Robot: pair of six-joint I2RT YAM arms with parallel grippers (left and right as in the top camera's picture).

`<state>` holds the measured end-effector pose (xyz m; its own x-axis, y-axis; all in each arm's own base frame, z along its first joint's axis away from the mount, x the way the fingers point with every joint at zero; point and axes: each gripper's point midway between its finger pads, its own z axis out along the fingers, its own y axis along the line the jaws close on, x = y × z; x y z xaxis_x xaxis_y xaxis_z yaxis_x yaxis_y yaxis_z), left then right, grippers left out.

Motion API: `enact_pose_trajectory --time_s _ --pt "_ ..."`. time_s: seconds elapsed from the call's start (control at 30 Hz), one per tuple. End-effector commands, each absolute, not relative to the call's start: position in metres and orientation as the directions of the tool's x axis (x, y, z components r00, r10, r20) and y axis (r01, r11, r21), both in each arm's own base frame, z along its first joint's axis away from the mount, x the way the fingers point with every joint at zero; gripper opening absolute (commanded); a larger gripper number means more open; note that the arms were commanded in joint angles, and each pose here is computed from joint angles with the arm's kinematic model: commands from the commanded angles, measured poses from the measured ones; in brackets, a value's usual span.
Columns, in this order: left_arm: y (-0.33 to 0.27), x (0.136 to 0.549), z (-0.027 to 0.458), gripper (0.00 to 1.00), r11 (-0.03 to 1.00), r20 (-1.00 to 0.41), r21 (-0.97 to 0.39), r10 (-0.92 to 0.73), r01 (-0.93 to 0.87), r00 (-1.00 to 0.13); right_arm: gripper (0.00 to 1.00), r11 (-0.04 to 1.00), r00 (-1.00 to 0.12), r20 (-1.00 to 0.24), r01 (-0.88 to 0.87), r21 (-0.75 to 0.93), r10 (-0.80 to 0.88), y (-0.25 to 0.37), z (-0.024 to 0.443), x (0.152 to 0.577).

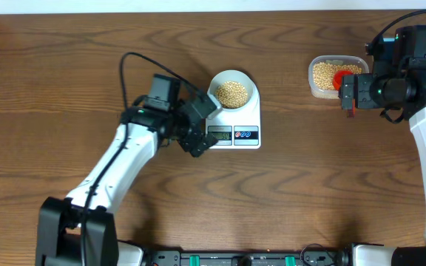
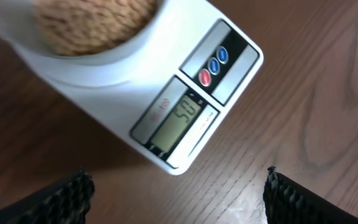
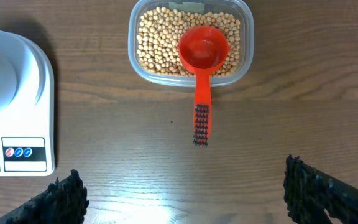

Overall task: Scoop item into bowl and weigh 50g on scale
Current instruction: 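Move the left gripper forward toward the scale display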

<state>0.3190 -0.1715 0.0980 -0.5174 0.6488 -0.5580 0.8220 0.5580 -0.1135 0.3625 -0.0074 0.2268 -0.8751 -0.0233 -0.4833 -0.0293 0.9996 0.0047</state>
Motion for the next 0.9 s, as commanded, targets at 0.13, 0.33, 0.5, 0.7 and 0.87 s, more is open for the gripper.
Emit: enact_pose_trajectory --time_s 0.13,0.33,0.5,0.7,0.87 --pt "-0.173 0.315 0.074 0.90 0.637 -0.474 -0.159 0.621 0.754 -0.624 0.99 0.999 -0.859 -0.511 -0.043 -0.007 -0.041 -0.006 0.239 0.362" --pt "-0.172 0.324 0.073 0.90 0.702 -0.473 -0.170 0.558 0.692 -0.682 0.99 0.999 -0.859 -0.511 -0.044 -0.007 -0.041 -0.006 0.239 0.362" --pt "-0.175 0.331 0.070 0.90 0.728 -0.479 -0.189 0.517 0.659 -0.709 0.99 0.999 -0.859 -0.511 -0.044 -0.007 -0.041 -0.006 0.239 0.362" --pt "-0.185 0.334 0.072 0.90 0.751 -0.491 -0.204 0.477 0.628 -0.729 0.99 0.999 -0.859 -0.511 -0.044 -0.007 -0.041 -0.006 0.239 0.362" --pt "-0.190 0.331 0.069 0.90 0.795 -0.463 -0.195 0.442 0.574 -0.768 0.99 0.999 -0.859 -0.511 -0.043 -0.007 -0.041 -0.006 0.239 0.362"
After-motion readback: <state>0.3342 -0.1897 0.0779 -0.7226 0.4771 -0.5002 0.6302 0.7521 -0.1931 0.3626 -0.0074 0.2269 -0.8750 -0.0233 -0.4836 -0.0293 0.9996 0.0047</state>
